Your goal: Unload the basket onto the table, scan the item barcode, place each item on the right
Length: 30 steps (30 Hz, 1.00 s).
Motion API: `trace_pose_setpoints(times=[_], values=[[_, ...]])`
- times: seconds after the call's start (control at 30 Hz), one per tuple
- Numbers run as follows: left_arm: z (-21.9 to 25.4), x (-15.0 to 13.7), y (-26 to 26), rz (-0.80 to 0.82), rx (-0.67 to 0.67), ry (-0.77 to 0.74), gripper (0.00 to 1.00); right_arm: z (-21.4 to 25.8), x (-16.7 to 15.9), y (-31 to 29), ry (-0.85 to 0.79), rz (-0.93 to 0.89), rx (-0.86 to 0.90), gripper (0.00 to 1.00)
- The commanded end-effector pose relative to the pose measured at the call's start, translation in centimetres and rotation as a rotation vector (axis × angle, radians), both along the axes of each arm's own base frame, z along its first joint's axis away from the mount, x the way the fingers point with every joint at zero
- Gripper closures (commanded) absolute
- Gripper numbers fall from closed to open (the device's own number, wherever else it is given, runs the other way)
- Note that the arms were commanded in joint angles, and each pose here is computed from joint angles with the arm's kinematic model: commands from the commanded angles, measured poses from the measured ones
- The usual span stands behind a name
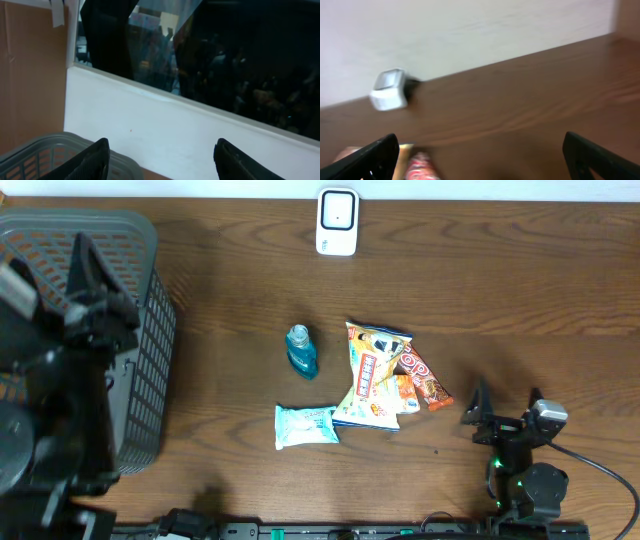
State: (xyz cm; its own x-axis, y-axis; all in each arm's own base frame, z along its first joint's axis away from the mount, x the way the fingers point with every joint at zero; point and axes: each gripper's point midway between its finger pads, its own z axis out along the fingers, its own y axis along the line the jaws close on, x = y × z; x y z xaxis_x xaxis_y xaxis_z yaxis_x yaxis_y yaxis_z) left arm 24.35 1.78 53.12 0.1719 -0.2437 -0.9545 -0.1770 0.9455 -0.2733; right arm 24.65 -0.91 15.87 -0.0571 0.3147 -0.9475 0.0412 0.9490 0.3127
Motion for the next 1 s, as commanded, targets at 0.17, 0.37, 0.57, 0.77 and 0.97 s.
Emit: trace_pose_setpoints(times=[0.17,0.37,0.57,0.77,0.97], values=[[0.3,-5.4,-0.5,-0.106,0.003,-0.143,0.24,0.7,-4.1,11.6,0.109,0.701,0.405,0.01],[1.5,-9.3,-1.2,-0.202,0.009,-0.255,0.21,0.8,-7.0,14.2,0.193,0.915,0.487,0.01],[2.5,-12.8,-1.8,-0.284,0.023,-0.340,0.16,0.7,-7.6,14.7,0.218,0.955,0.503,0.01],[3.2,-17.8,-0.8,-0.290,0.016,-0.450,0.15,2.0,-8.1,15.0,0.198,0.998,0.533,0.01],[3.5,-21.7,0.2,-0.285,0.007,-0.542,0.15,4.4,-7.2,14.2,0.161,0.928,0.661,0.01]])
